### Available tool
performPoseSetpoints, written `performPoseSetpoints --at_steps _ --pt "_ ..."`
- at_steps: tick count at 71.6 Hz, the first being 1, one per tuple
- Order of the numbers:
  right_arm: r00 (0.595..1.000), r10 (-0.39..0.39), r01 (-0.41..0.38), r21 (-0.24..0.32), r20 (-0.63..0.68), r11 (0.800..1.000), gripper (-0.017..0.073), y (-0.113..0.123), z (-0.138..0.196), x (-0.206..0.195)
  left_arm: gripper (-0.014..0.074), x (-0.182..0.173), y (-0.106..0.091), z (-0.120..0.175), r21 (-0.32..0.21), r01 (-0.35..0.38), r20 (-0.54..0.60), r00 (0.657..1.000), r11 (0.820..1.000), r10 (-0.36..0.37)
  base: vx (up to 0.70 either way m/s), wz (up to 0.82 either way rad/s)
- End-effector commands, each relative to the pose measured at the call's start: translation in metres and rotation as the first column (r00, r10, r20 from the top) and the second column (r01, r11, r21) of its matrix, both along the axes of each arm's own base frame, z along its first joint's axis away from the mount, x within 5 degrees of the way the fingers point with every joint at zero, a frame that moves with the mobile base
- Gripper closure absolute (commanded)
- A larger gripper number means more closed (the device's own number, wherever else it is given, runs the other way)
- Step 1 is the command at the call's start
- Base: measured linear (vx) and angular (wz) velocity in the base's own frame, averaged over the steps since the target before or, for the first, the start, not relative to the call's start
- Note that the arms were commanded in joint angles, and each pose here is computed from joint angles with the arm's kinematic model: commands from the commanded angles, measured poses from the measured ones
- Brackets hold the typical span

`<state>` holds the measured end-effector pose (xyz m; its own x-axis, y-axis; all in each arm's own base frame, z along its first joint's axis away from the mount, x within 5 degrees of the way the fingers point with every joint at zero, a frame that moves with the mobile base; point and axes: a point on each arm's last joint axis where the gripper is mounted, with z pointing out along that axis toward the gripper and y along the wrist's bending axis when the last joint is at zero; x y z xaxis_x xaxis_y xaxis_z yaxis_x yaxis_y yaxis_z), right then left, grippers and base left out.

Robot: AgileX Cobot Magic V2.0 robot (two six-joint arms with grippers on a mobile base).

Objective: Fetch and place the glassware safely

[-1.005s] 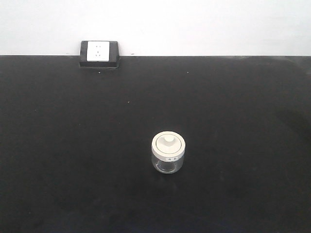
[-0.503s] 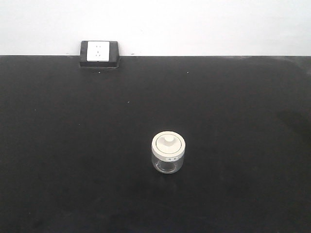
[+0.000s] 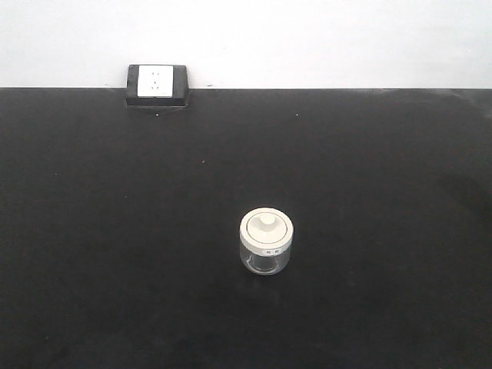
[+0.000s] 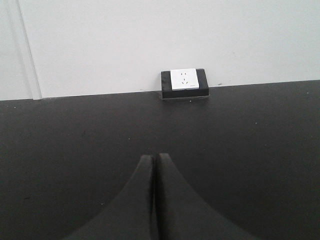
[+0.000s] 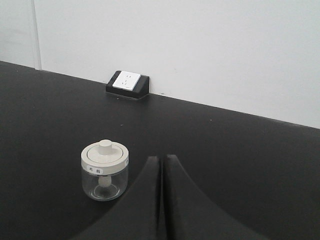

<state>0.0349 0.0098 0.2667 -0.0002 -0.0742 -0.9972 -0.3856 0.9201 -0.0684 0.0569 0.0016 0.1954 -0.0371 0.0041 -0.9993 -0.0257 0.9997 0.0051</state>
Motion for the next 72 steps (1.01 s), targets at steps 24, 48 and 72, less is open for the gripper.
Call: performPoseSetpoints --at_steps 24,48,72 --pt "0.995 -0.058 0.057 0.017 0.084 0.998 0.0567 -0.002 0.013 -0.001 0.0601 0.0 0.0 -0.002 0.0 0.002 0.064 0.998 1.0 -0.002 0.0 0.0" --pt "0.962 -0.253 0.24 0.129 0.104 0.962 0.0567 -0.003 -0.028 0.016 0.0601 0.0 0.0 -0.002 0.0 0.002 0.064 0.998 1.0 -0.002 0.0 0.0" --pt "0.958 -0.268 0.258 0.103 0.099 0.961 0.0567 -0.003 -0.062 0.02 0.0601 0.0 0.0 -0.002 0.0 0.002 0.064 0.998 1.0 -0.002 0.0 0.0"
